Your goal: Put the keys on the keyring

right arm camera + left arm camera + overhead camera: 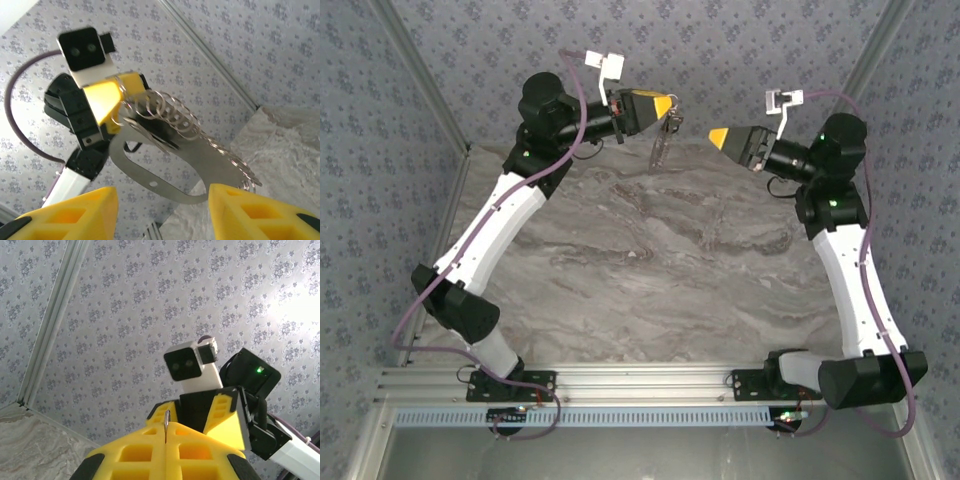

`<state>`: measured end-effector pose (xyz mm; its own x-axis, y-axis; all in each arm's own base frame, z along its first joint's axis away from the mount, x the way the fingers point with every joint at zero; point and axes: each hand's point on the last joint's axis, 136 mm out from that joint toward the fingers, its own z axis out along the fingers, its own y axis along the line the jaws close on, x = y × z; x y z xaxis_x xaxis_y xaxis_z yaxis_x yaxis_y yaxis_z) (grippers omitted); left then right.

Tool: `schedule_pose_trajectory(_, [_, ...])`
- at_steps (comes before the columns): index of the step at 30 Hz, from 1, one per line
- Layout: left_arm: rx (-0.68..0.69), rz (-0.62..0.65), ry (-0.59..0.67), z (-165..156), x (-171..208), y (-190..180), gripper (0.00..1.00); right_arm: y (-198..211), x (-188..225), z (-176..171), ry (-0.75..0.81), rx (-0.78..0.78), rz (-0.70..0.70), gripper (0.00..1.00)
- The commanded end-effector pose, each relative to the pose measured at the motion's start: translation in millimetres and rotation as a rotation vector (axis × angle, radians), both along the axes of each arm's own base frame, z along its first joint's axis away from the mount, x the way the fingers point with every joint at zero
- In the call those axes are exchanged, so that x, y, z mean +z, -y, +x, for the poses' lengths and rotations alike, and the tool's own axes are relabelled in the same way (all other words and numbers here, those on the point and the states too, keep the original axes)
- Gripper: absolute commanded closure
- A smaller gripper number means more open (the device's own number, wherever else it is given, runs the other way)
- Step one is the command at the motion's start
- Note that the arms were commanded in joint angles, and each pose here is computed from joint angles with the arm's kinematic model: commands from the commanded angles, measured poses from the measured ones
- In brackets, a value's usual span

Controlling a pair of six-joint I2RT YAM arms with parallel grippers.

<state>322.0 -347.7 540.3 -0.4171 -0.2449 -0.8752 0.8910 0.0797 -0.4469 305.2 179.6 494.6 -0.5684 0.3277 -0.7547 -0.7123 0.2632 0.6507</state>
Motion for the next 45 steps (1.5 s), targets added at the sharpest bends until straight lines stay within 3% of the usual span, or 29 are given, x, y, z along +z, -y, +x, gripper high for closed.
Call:
schedule_pose_trajectory(1, [-0.016, -0.054, 0.089, -23, 30, -11, 1.00, 1, 36, 2, 0.088, -0.042, 0.051, 0.49])
schedule_pose_trajectory(8, [-0.021, -0.044, 0.083, -24, 27, -9, 1.00, -20, 59, 15, 0.133, -0.029, 0.096, 0.54])
schedule_pose_trajectory(28, [-0.026, -0.037, 0.082, -26, 24, -6, 1.00, -52, 55, 22, 0.121, 0.034, 0.106, 0.69])
schedule_pose_trajectory(36, [-0.029, -0.035, 0.080, -25, 23, -5, 1.00, -59, 55, 20, 0.125, 0.068, 0.099, 0.86])
schedule_pose_trajectory(40, [-0.045, -0.025, 0.073, -26, 23, -2, 1.00, -63, 55, 18, 0.125, 0.101, 0.093, 1.00])
schedule_pose_trajectory(45, [-0.050, -0.006, 0.069, -26, 21, -1, 1.00, -57, 52, 19, 0.118, 0.104, 0.079, 1.00])
